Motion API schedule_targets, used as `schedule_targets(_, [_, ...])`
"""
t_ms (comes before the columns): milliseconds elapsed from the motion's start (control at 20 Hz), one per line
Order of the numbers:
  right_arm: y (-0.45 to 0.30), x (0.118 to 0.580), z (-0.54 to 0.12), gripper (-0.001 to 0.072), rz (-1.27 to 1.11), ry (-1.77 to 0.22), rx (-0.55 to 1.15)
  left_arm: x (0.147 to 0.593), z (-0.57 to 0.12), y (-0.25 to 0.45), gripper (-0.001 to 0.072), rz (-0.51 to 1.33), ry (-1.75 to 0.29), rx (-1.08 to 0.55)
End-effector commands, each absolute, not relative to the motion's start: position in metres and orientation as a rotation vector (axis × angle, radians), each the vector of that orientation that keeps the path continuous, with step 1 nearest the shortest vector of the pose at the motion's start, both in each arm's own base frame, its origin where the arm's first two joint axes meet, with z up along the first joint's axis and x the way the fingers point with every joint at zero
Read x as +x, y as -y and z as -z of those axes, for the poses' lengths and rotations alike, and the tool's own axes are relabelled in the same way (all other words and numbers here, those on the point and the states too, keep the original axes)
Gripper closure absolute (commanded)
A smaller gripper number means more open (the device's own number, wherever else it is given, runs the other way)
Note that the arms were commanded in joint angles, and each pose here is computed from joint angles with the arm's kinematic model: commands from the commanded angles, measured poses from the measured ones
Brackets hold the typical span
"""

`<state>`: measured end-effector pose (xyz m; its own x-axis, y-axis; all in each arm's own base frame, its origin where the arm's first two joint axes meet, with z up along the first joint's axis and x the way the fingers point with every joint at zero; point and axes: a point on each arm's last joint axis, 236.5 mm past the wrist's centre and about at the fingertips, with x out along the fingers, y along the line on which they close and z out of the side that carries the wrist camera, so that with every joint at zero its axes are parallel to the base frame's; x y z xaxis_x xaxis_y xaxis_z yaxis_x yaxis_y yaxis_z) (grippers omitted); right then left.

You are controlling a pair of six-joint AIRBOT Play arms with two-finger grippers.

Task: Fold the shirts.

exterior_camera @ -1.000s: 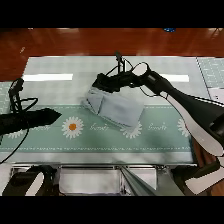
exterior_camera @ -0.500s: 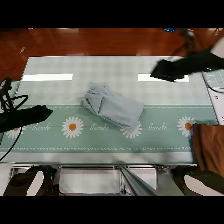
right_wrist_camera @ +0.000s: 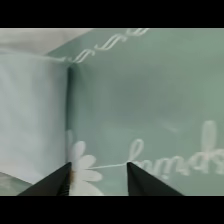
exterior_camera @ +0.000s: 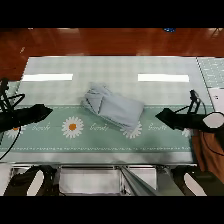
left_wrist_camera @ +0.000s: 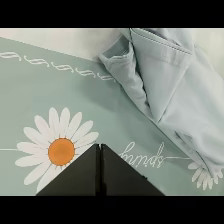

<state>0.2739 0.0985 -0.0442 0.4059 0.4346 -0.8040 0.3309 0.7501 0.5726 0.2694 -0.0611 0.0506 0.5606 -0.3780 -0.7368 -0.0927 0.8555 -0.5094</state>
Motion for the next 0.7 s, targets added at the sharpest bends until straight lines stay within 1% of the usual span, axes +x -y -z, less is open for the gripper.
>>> schedule_targets(0, [-0.137,0.286,0.068,0.0296,-0.100,-1.172,1.021,0.269,-0.051,0.062,0.0688,0.179,-0.974,-0.543])
schedule_targets(100, [-0.162,0.285,0.084,0.0296,-0.144,-1.245,1.014,0.268,-0.050,0.062,0.0688,0.180,-0.977,-0.544])
schedule_targets(250, [-0.190,0.287,0.103,0.0296,-0.190,-1.343,0.955,0.268,-0.050,0.062,0.0688,0.181,-0.977,-0.544])
schedule_targets(450, [-0.219,0.305,0.113,0.0308,-0.247,-1.389,0.895,0.268,-0.050,0.062,0.0688,0.181,-0.977,-0.544])
schedule_targets(500, [-0.228,0.313,0.108,0.0352,-0.276,-1.381,0.880,0.268,-0.050,0.062,0.0688,0.180,-0.977,-0.544])
schedule_targets(600, [-0.245,0.331,0.091,0.0621,-0.365,-1.332,0.823,0.268,-0.050,0.062,0.0688,0.181,-0.977,-0.544])
schedule_targets(650, [-0.255,0.342,0.076,0.0689,-0.434,-1.292,0.776,0.268,-0.050,0.062,0.0688,0.180,-0.977,-0.544])
